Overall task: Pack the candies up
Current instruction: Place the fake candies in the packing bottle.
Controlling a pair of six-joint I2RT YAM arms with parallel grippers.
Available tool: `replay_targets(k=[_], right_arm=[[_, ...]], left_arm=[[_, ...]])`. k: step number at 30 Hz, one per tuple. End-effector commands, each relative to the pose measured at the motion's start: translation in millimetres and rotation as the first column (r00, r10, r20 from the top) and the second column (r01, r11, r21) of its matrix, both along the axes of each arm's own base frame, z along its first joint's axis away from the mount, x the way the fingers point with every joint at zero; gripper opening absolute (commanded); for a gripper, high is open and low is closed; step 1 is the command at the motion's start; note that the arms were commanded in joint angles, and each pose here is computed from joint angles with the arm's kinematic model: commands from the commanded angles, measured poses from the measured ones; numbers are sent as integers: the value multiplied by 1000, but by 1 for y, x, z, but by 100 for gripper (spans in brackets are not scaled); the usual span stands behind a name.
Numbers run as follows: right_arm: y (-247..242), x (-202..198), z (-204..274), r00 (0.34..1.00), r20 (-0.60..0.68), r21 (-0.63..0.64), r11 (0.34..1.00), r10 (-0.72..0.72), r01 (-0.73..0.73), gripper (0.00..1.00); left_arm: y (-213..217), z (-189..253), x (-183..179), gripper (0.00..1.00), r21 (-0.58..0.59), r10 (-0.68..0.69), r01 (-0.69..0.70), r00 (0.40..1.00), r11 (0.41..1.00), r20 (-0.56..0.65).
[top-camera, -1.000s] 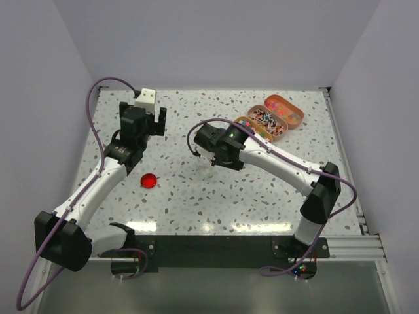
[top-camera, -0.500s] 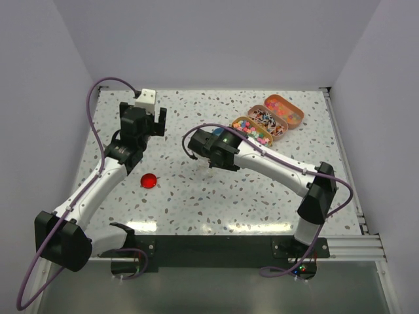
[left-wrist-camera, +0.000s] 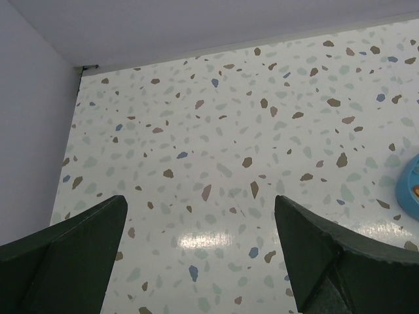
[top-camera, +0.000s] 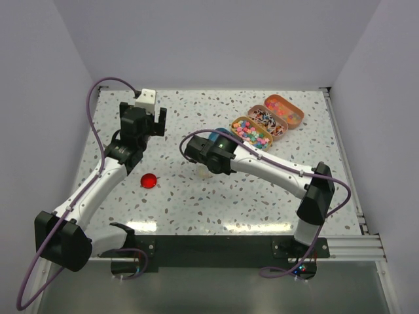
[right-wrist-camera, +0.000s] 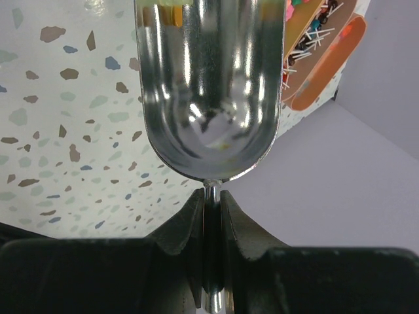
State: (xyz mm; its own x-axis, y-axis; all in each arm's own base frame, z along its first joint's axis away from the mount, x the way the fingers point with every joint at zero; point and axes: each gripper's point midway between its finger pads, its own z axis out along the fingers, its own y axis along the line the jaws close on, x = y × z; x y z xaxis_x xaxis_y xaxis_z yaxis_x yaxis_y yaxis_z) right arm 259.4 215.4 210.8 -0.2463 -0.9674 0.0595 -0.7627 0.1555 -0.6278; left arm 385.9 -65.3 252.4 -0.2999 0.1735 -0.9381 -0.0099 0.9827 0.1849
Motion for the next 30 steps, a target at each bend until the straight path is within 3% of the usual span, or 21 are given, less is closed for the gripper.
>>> replay_targets(k=[1, 16, 22, 25, 30], right_arm=[[-16, -4, 11, 999, 23, -104, 994, 22, -19, 0], [-15, -5, 20, 994, 84, -148, 987, 69, -56, 0], [-9, -4, 35, 999, 52, 69, 998, -1, -2, 0], [-25, 13, 40, 996, 53, 111, 991, -78, 72, 0], [-43, 43, 31, 968, -41, 255, 934, -247, 249, 0]], left_arm=[[-2, 16, 5, 100, -8, -5, 5, 998, 1000, 62], [-3, 16, 4, 100, -10, -9, 10, 998, 1000, 64], [-8, 15, 5, 100, -16, -34, 35, 997, 999, 63], [-16, 13, 6, 98, -30, -72, 73, 996, 997, 59], [-35, 5, 12, 95, -73, -154, 156, 987, 985, 42]])
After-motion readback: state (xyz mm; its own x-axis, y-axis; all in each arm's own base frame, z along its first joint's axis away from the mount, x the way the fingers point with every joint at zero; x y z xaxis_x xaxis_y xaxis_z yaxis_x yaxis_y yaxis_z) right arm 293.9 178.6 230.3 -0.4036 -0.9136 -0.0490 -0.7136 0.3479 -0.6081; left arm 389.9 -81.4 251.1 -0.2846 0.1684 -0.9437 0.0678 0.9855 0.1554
